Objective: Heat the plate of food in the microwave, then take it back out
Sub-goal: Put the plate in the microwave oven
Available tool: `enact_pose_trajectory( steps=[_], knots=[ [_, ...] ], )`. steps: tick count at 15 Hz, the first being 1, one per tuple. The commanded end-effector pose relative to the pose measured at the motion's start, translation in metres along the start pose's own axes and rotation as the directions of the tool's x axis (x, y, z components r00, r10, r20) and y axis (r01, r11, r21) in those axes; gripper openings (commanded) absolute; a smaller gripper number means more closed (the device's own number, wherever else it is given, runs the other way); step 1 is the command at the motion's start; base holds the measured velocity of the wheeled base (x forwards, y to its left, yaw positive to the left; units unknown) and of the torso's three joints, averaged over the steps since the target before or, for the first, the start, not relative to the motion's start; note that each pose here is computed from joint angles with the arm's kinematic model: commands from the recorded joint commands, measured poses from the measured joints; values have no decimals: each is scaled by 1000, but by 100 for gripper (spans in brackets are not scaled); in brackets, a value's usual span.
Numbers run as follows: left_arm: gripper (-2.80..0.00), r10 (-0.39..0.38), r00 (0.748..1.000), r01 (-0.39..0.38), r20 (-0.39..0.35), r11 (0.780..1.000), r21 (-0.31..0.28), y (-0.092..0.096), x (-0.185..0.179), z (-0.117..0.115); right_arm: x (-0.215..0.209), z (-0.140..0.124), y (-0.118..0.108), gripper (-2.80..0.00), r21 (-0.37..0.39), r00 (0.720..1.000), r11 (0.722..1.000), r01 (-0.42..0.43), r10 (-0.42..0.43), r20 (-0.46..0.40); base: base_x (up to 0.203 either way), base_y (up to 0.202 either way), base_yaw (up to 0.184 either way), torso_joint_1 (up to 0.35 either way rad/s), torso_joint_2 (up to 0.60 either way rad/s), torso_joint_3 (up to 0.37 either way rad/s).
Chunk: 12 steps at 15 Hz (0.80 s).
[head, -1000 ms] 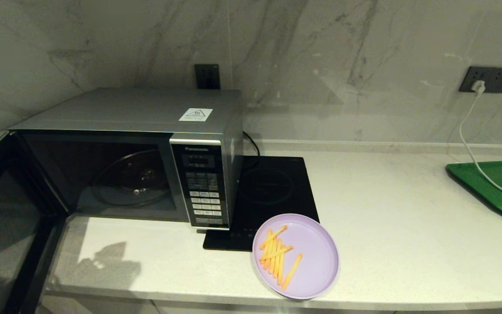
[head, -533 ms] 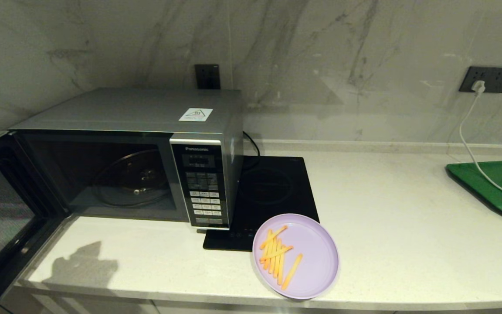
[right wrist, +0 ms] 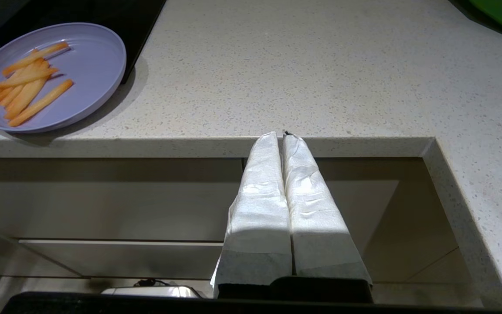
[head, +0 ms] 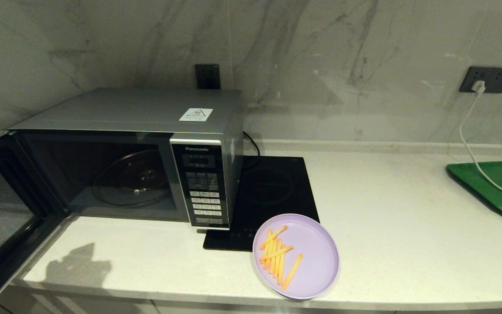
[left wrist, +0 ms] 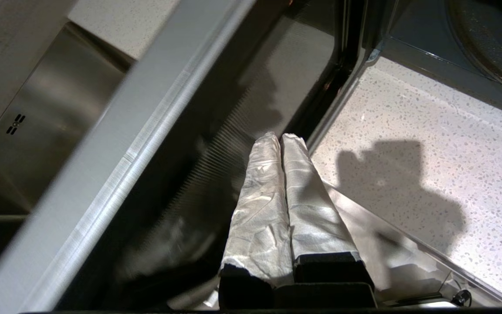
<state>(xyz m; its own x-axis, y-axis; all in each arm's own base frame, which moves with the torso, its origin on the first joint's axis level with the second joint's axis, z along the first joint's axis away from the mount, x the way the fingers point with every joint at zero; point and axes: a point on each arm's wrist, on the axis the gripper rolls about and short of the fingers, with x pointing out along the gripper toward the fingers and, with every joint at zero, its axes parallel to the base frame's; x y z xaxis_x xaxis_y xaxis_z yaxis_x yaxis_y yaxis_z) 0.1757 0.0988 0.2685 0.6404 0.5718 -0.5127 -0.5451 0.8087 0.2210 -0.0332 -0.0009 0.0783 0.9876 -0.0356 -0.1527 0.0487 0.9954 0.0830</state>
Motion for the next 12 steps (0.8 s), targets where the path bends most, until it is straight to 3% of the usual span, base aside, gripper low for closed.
enact_pose_trajectory(
  steps=[1, 10, 12],
  knots=[
    [-280, 12, 1000, -12, -13, 1000, -5, 2, 5, 0, 0, 0, 0, -280, 1, 1000, 1000, 0, 0, -2, 0, 0, 0, 0, 0, 0],
    [-280, 10, 1000, -10, -17, 1000, -15, 3, 7, -1, 0, 0, 0, -280, 1, 1000, 1000, 0, 0, -2, 0, 0, 0, 0, 0, 0],
    [-280, -57, 998, 57, -7, 998, -9, -1, 4, -1, 0, 0, 0, -280, 1, 1000, 1000, 0, 0, -2, 0, 0, 0, 0, 0, 0]
  ],
)
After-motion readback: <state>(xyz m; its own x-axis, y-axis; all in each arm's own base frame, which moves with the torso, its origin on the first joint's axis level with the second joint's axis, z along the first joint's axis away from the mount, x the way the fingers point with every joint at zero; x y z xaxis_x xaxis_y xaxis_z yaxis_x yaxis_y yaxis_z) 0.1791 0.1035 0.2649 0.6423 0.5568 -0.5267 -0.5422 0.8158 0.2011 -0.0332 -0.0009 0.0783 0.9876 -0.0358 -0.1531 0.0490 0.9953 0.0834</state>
